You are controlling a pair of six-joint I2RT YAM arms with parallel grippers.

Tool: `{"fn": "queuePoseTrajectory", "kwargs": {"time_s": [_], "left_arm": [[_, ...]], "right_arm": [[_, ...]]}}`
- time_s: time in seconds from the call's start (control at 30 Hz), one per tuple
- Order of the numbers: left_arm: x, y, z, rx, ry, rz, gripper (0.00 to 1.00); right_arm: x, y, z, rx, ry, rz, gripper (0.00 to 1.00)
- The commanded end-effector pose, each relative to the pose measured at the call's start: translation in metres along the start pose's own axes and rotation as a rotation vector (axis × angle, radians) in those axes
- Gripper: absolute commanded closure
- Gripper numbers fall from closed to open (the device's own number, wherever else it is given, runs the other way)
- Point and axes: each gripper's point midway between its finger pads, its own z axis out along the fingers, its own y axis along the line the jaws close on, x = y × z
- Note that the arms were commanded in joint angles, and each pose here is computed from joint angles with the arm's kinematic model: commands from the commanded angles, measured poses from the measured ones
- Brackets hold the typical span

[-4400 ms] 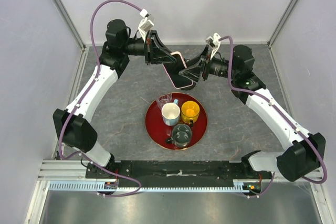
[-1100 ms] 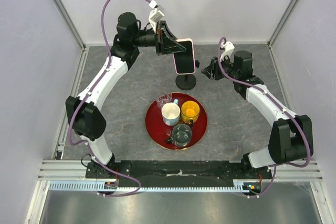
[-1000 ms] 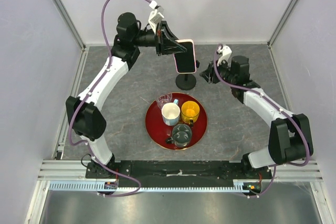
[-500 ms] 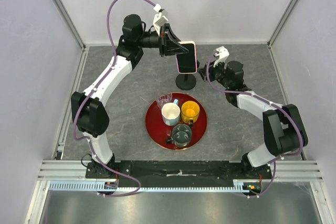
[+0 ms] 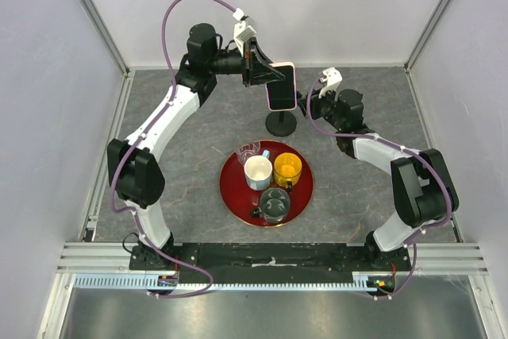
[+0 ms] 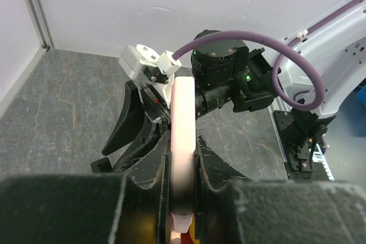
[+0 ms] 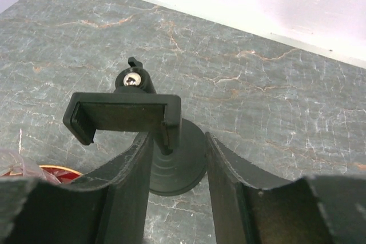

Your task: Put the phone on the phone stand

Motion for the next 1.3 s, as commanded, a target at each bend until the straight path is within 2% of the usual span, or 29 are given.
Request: {"fn": "queuePoseTrajectory", "kwargs": {"time_s": [0.0, 0.3, 0.37, 0.4, 0.43, 0.5, 0.53, 0.7, 0.83, 1.0, 1.27], "left_arm": [[-0.034, -0.013, -0.007, -0.030, -0.040, 0.152, 0.98], [-0.031, -0.006, -0.006, -0.061, -0.040, 0.131, 0.98], [-0.029, -0.004, -0.006, -0.066, -0.040, 0.133, 0.98], [-0.030, -0.004, -0.006, -0.069, -0.042, 0.143, 0.98], [-0.029, -0.001, -0.006, -0.078, -0.042, 0.146, 0.98], [-0.030, 0.001, -0.006, -0.084, -0.052, 0.194, 0.98], [-0.024, 0.003, -0.005, -0.078, -0.049, 0.198, 0.98], [-0.021, 0.011, 0.005, -0.005, -0.049, 0.262, 0.98], [-0.019, 0.012, 0.012, 0.081, -0.076, 0.309, 0.98], [-0.007, 0.022, 0.019, 0.140, -0.082, 0.301, 0.98], [0.015, 0.036, 0.038, 0.196, -0.082, 0.340, 0.98]], "right_arm": [[-0.030, -0.001, 0.013, -0.005, -0.082, -0.043, 0.54], [-0.029, -0.002, 0.019, -0.012, -0.081, -0.054, 0.62], [-0.030, -0.001, 0.020, -0.020, -0.082, -0.055, 0.66], [-0.033, -0.001, 0.020, -0.022, -0.088, -0.057, 0.69], [-0.033, 0.001, 0.021, -0.035, -0.088, -0.062, 0.82], [-0.033, 0.003, 0.024, -0.057, -0.062, -0.069, 0.97], [-0.031, 0.005, 0.026, -0.080, -0.042, -0.099, 1.00], [-0.018, 0.011, 0.036, -0.238, 0.094, -0.125, 1.00], [-0.020, 0.013, 0.039, -0.362, 0.123, -0.087, 1.00], [-0.018, 0.017, 0.045, -0.483, 0.187, -0.047, 1.00], [-0.014, 0.019, 0.050, -0.548, 0.237, -0.013, 1.00]]}}
